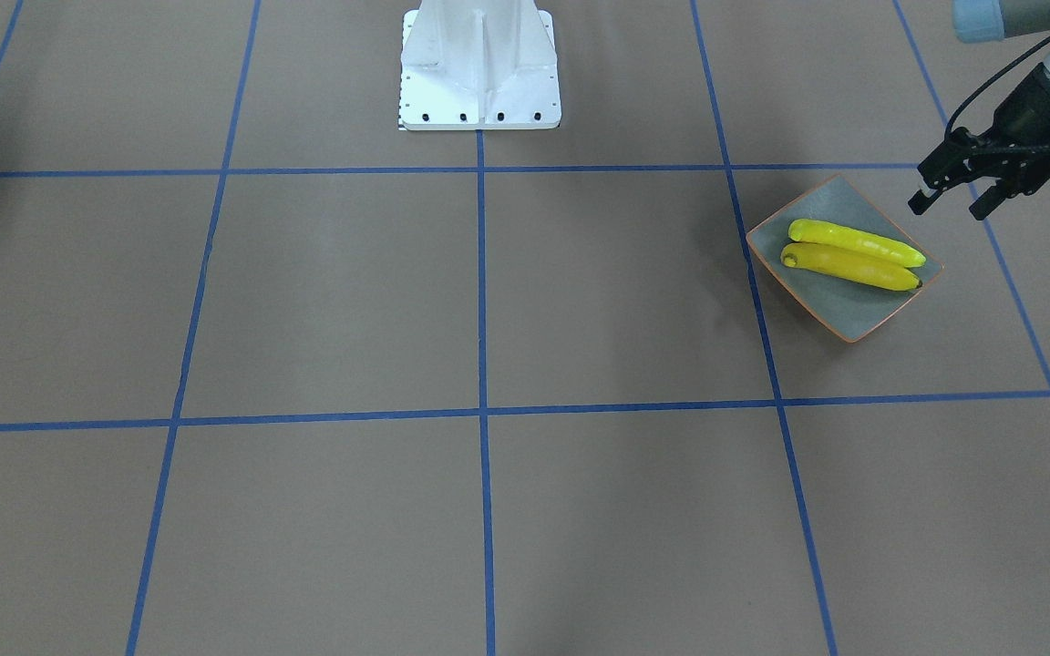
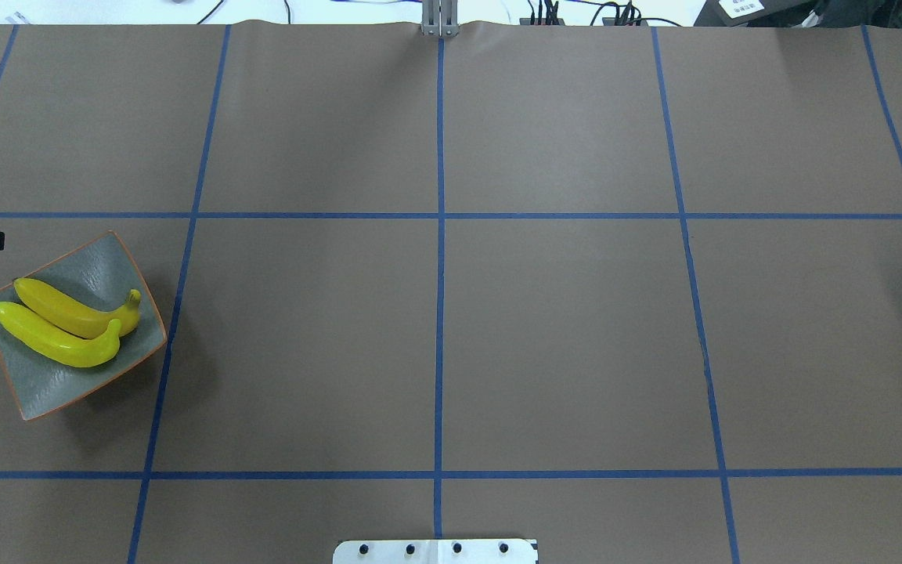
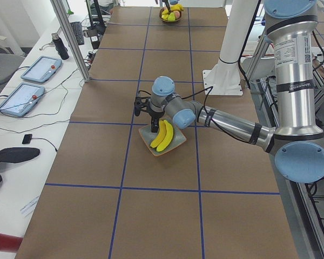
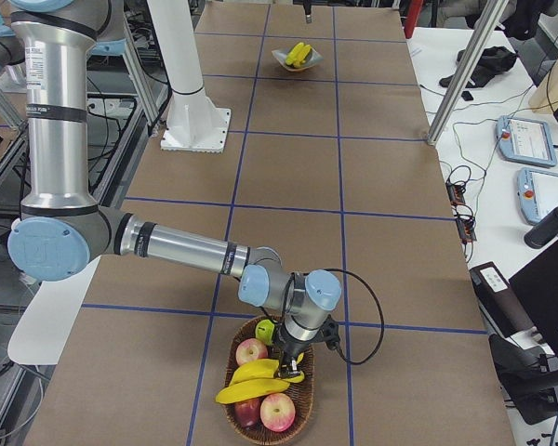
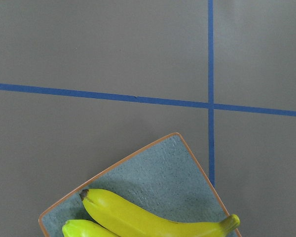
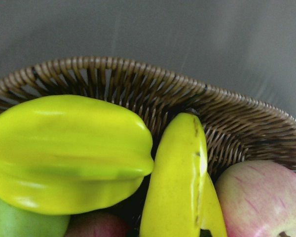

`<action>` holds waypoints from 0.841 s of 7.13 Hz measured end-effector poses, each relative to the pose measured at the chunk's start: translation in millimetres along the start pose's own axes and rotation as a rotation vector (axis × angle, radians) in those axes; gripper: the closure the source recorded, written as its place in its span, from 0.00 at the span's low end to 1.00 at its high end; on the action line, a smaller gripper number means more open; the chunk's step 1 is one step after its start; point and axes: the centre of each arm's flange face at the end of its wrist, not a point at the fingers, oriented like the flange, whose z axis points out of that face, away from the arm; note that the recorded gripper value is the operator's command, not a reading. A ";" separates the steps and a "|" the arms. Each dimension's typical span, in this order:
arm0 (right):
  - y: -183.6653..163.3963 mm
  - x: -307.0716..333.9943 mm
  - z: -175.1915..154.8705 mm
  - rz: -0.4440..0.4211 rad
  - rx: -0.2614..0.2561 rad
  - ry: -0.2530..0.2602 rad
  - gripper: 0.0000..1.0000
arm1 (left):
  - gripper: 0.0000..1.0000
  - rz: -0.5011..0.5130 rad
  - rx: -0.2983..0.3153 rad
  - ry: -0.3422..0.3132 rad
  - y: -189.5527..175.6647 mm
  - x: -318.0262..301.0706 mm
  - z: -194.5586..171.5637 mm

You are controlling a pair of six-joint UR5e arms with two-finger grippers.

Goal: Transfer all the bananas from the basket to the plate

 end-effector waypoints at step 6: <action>-12.6 -24.9 -140.0 -0.048 0.003 -0.105 1.00 | 0.00 -0.042 0.010 0.018 -0.4 5.0 -1.0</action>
